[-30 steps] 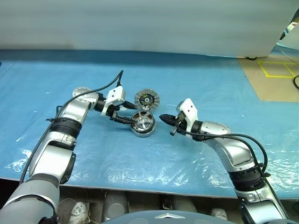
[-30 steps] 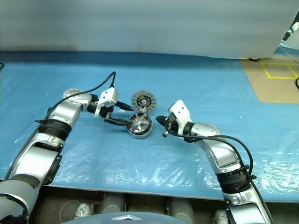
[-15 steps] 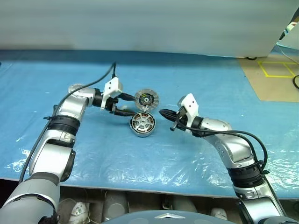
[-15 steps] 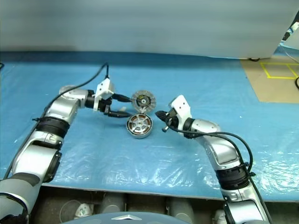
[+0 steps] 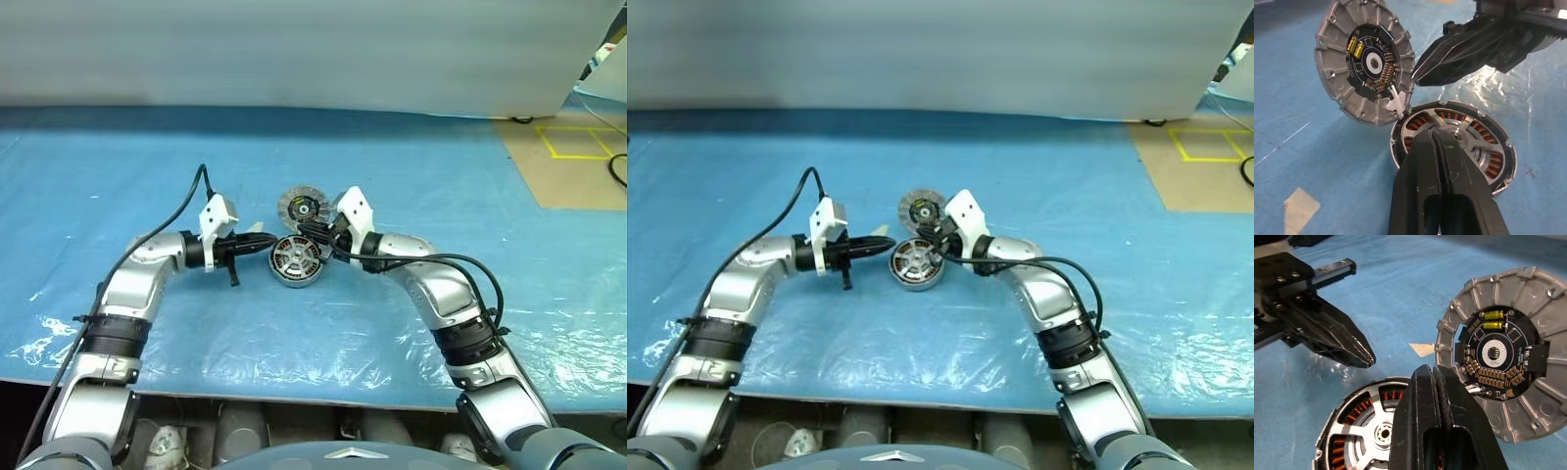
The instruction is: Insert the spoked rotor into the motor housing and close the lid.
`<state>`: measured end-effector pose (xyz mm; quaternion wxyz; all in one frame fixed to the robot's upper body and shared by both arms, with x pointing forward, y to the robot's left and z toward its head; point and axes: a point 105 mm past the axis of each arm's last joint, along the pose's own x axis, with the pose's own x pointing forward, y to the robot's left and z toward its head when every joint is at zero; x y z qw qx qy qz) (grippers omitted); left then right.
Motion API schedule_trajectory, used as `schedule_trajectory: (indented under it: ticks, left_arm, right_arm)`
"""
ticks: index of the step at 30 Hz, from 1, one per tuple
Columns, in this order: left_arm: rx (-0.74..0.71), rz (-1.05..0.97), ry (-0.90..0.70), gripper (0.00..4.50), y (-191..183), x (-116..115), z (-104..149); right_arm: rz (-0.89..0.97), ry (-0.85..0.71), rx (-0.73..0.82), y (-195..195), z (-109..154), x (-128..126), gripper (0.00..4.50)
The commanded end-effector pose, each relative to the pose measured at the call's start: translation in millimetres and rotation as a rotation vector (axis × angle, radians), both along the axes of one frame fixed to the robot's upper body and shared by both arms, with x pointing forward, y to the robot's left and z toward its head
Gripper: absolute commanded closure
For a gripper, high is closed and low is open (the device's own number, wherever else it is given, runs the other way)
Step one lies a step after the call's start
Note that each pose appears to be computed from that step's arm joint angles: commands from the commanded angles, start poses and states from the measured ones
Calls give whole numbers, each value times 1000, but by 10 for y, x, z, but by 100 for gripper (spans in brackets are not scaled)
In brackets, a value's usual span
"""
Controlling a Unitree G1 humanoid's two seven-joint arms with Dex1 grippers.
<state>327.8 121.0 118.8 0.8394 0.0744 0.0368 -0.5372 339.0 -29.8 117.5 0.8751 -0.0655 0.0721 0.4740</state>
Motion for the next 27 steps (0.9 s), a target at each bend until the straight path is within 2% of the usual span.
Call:
schedule_trajectory:
  ticks: [1, 9, 12, 17, 22, 27]
  left_arm:
    - [-45, -28, -51, 445, -109, -41, 196]
    - [30, -96, 12, 445, -267, -34, 12]
    - [111, -86, 33, 445, -265, 1, -170]
    - [324, -99, 88, 445, -228, -46, -605]
    - [330, -26, 72, 445, -252, 69, -635]
    - [282, -4, 33, 445, -272, 148, -517]
  right_arm:
    - [19, -48, 25, 5, 123, 5, 450]
    - [-50, -65, 14, -271, 162, 16, 450]
    - [-80, -73, 17, -356, 192, 8, 450]
    - [-109, -81, 22, -408, 225, -7, 450]
    - [-112, -81, 21, -407, 226, -31, 450]
    - [-110, -85, 16, -407, 231, -17, 450]
